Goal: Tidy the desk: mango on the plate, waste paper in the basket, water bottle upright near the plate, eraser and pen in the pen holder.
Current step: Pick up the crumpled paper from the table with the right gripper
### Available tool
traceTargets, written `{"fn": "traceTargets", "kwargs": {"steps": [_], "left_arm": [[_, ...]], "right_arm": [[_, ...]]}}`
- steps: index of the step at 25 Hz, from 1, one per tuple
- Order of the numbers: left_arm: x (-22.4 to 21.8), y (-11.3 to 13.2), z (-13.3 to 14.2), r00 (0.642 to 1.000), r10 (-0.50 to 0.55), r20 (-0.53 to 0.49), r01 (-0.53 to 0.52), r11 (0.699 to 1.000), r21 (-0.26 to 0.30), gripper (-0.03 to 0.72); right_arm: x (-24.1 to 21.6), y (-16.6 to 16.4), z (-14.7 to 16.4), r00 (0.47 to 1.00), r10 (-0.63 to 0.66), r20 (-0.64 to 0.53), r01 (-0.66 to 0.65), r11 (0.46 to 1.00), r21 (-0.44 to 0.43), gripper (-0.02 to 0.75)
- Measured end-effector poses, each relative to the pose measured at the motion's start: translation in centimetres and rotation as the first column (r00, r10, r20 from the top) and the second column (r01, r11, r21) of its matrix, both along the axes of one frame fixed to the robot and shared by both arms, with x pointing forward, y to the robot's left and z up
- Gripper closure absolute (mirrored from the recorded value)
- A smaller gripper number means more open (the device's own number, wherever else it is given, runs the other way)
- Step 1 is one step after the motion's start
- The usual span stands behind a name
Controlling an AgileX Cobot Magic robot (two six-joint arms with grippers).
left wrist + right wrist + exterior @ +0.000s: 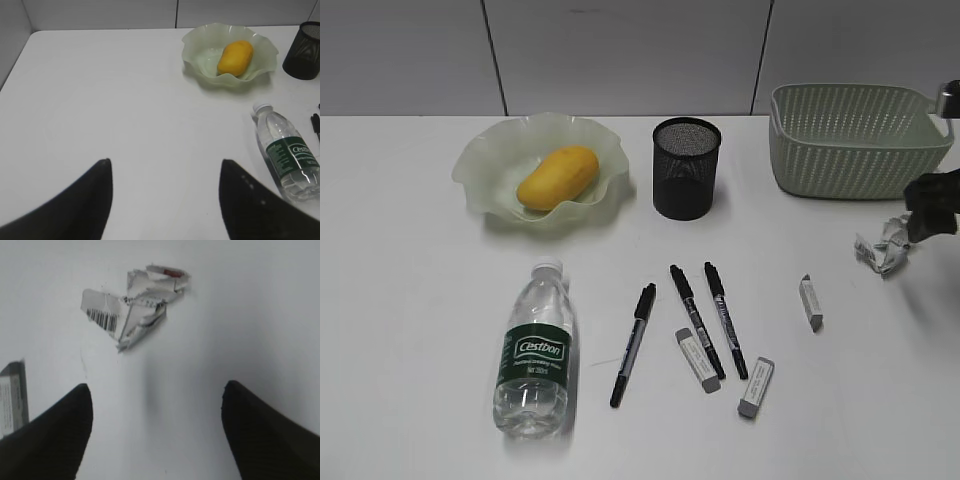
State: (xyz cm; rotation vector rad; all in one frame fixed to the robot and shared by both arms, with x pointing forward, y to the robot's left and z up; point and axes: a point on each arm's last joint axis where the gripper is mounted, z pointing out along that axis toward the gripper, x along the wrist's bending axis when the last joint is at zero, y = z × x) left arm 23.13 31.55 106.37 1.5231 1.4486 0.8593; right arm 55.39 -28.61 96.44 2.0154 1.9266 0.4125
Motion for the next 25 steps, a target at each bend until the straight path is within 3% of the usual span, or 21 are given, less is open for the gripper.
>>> {"fn": "traceTargets", "kwargs": {"steps": [9,10,12,13,14,16,18,20,22,25], "left_arm": [[0.0,0.0,0.0,1.0,0.0,0.0,0.0,1.0,0.0,0.189],[0.0,0.0,0.0,1.0,0.0,0.0,0.0,1.0,0.0,0.189],[0.0,0.0,0.0,1.0,0.0,0.0,0.0,1.0,0.0,0.189],[0.0,0.0,0.0,1.0,0.0,0.0,0.0,1.0,0.0,0.189],[0.0,0.0,0.0,1.0,-0.001,0.0,0.001,1.0,-0.001,0.189],[0.0,0.0,0.0,1.0,-0.001,0.0,0.001,1.0,-0.001,0.189],[0.0,0.0,0.0,1.0,-0.001,0.0,0.001,1.0,-0.001,0.189],[0.0,0.0,0.0,1.0,-0.001,0.0,0.001,1.0,-0.001,0.19],[0.0,0.0,0.0,1.0,-0.001,0.0,0.001,1.0,-0.001,0.19],[0.0,0.0,0.0,1.0,-0.001,0.0,0.001,1.0,-0.001,0.19]], "right_arm": [[6.7,0.5,-6.9,0.997,-0.052,-0.06,0.054,0.998,0.034,0.172],[7.1,0.5,-7.4,0.996,-0.055,-0.068,0.057,0.998,0.034,0.207],[7.4,0.5,-8.0,0.995,-0.054,-0.079,0.057,0.998,0.03,0.42],[7.5,0.5,-7.7,0.996,-0.058,-0.074,0.06,0.998,0.032,0.449],[7.4,0.5,-7.2,0.996,-0.059,-0.065,0.061,0.998,0.032,0.453],[6.6,0.5,-5.9,0.997,-0.054,-0.049,0.056,0.998,0.03,0.605],[5.2,0.5,-2.7,0.999,-0.043,0.025,0.042,0.999,0.035,0.706],[3.8,0.7,1.1,0.988,-0.022,0.15,0.016,0.999,0.041,0.725],[3.1,0.7,5.2,0.942,0.009,0.335,-0.023,0.999,0.039,0.725],[4.4,1.0,9.0,0.816,0.041,0.577,-0.072,0.997,0.03,0.725]]}}
